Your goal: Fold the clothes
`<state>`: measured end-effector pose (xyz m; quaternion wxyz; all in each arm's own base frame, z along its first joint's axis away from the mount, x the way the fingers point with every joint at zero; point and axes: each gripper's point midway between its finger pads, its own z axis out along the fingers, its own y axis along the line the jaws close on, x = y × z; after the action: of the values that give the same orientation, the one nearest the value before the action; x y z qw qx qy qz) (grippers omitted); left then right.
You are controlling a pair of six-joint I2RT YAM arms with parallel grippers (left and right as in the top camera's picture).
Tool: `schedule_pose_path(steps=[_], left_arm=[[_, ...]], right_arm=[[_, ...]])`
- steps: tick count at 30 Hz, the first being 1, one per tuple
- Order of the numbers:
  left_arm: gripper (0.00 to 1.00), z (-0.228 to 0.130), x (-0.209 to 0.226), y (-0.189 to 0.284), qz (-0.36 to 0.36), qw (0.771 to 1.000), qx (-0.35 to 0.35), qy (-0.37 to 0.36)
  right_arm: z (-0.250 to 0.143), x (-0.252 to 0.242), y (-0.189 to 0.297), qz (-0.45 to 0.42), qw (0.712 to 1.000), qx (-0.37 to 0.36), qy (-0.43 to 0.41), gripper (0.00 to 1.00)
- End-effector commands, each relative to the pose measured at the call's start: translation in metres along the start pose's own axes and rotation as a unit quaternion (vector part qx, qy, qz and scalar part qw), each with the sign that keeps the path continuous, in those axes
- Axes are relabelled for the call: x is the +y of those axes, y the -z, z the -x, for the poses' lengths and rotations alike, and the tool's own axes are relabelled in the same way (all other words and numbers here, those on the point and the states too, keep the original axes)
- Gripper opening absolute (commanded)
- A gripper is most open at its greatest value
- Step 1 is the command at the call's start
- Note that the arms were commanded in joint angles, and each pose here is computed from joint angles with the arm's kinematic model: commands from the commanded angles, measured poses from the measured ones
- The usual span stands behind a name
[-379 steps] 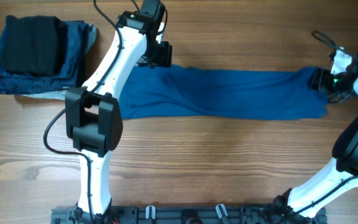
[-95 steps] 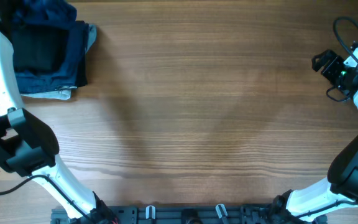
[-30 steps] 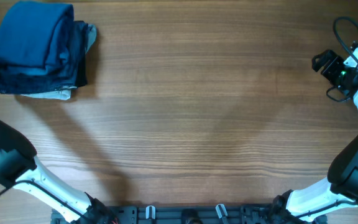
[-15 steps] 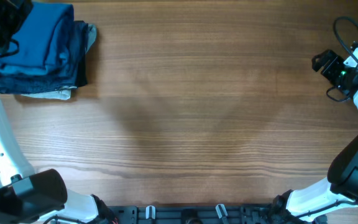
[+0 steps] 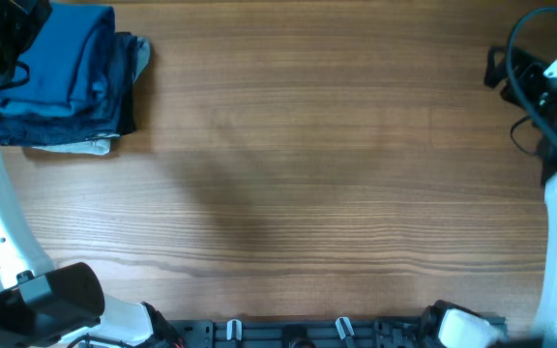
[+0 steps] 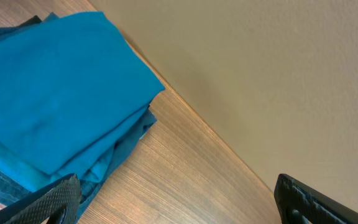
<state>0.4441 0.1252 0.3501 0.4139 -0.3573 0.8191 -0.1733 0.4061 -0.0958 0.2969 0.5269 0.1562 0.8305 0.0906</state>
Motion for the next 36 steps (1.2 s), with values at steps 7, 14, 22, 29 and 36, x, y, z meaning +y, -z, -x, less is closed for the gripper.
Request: schedule_pose_path(steps=[7,14,22,29,36], left_arm=[[1.00,0.000,0.000,0.002,-0.001,1.000,-0.001,-0.002],[1.00,0.000,0.000,0.002,-0.001,1.000,-0.001,-0.002],[1.00,0.000,0.000,0.002,-0.001,1.000,-0.001,-0.002],[1.00,0.000,0.000,0.002,-0.001,1.000,-0.001,-0.002],[1.00,0.000,0.000,0.002,-0.001,1.000,-0.001,-0.002]], right_arm=[[0.029,0.173,0.333,0.262,0.898,-0.315,0.159,1.00],[-0.061,0.123,0.366,0.238,0.910,-0.300,0.159,1.00],[-0.094,0.112,0.270,0.214,0.923,-0.283,0.151,1.00],[-0.123,0.108,0.187,0.219,0.910,-0.319,0.149,1.00],[-0.161,0.082,0.136,0.191,0.928,-0.303,0.101,1.00]])
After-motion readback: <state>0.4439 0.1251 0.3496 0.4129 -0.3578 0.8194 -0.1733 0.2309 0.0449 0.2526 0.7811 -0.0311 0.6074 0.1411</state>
